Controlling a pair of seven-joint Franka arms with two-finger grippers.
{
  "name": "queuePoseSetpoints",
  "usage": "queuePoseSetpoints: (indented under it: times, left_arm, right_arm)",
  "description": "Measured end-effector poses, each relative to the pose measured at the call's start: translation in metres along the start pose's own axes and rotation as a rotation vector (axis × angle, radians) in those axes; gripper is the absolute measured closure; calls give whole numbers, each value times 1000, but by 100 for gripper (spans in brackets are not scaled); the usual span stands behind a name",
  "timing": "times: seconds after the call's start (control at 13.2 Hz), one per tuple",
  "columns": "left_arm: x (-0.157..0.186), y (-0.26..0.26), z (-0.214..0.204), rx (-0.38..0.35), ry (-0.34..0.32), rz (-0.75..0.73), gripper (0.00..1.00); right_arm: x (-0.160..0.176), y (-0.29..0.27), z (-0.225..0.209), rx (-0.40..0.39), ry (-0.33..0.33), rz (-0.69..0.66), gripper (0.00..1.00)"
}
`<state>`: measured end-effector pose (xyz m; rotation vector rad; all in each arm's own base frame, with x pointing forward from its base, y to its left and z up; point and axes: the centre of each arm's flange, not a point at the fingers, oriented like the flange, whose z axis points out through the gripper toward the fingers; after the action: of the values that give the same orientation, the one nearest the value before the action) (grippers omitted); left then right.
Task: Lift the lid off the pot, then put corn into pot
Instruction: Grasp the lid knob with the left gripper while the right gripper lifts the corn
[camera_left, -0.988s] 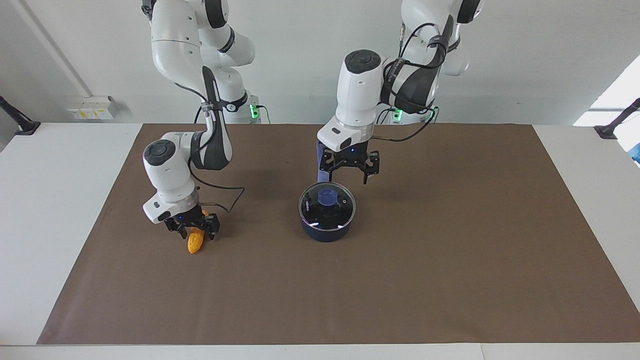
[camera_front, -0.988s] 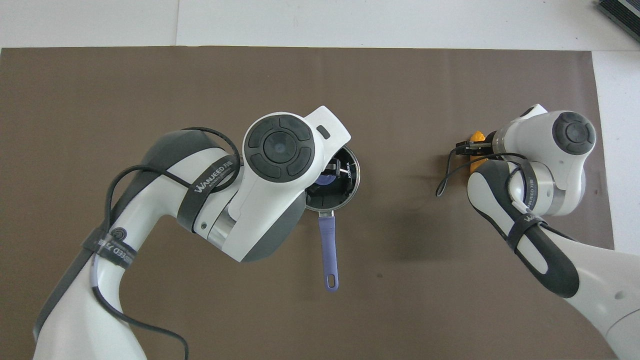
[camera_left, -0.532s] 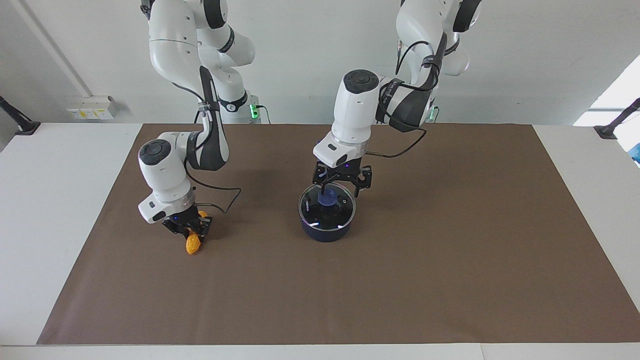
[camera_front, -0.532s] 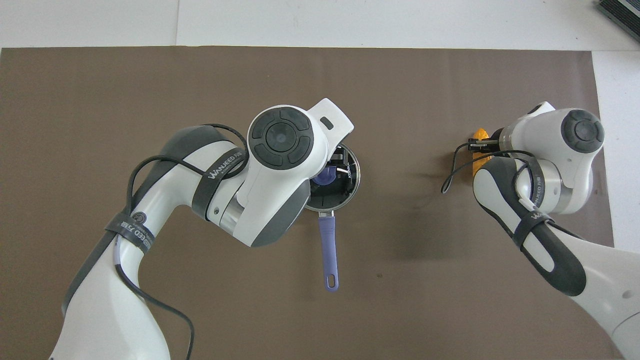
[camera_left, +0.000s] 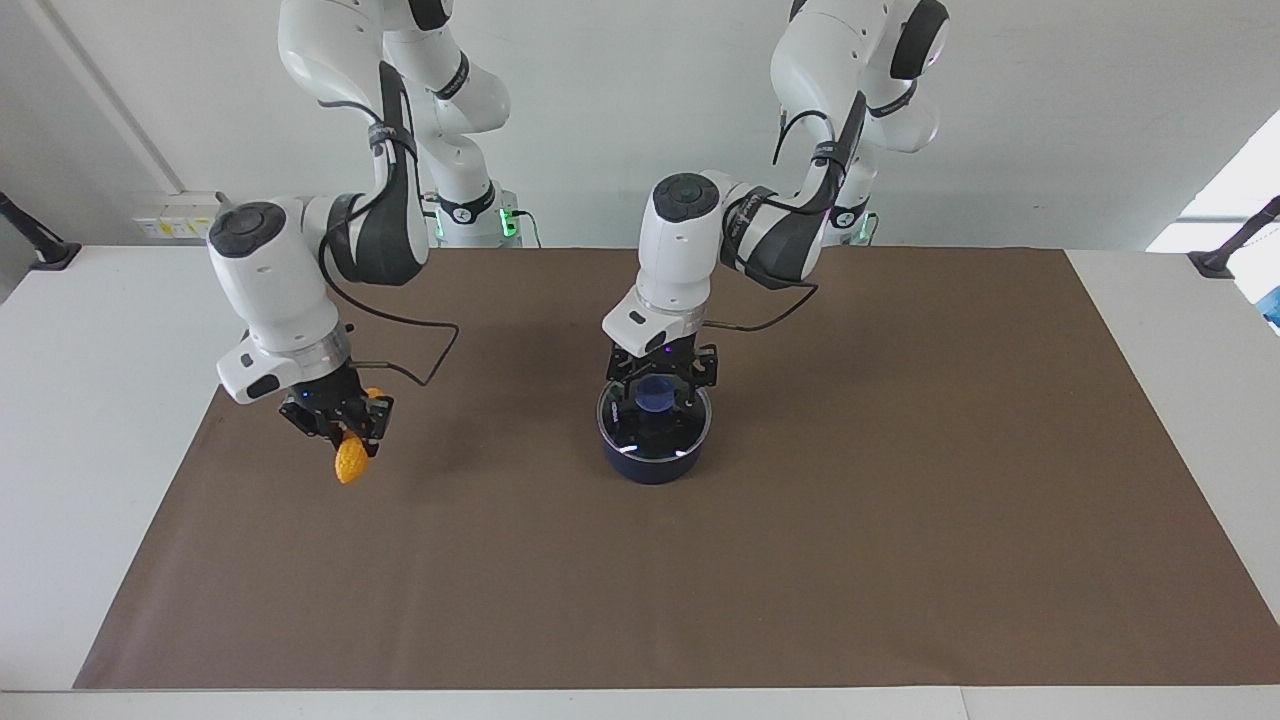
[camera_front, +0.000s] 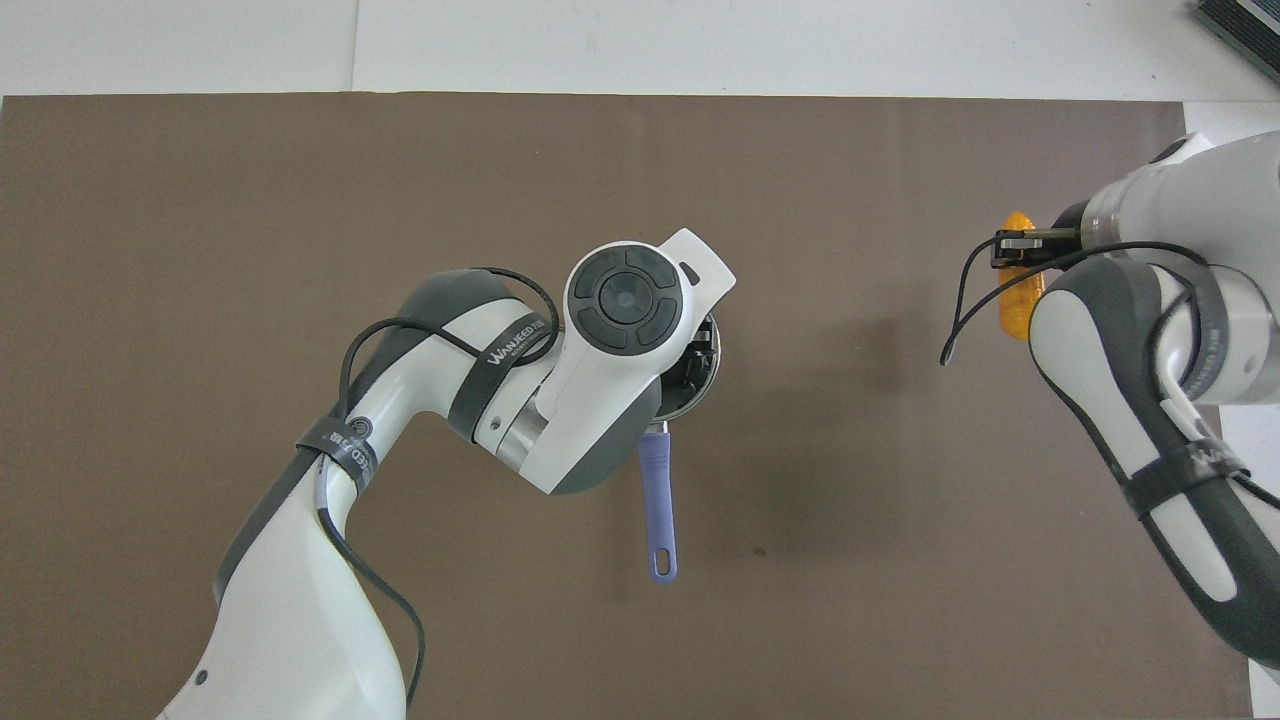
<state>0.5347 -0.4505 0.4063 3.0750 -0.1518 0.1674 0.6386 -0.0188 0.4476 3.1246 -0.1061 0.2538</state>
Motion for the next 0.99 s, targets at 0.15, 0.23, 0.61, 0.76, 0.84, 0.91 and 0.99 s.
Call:
queuePoseSetpoints:
  times: [0.15,0.23,0.61,0.76,0.84,0.91,0.99]
  left_arm:
    - [-2,3,0,6,4,-2,0]
    - [-2,3,0,5,6,-9,4]
    - [0,4,-3,20,26,-8,40]
    - [-1,5,-4,30,35,3,40]
    - [-1,5,-4,37,40,9,40]
    - [0,5,-4,43,47,14,40]
    - [2,3,-6,49,53,15,40]
  right_arm:
    - [-9,1,-29,4,-19,1,61]
    - [-14,2,-44,6,-29,1,61]
    - [-40,-3,-91,11,-94,51,61]
    - [-42,-19,-90,12,-101,76,61]
    - [-43,-25,-89,12,-104,84,61]
    - [-44,-29,-88,12,-106,88,61]
    - [-44,-29,-87,11,-107,89,61]
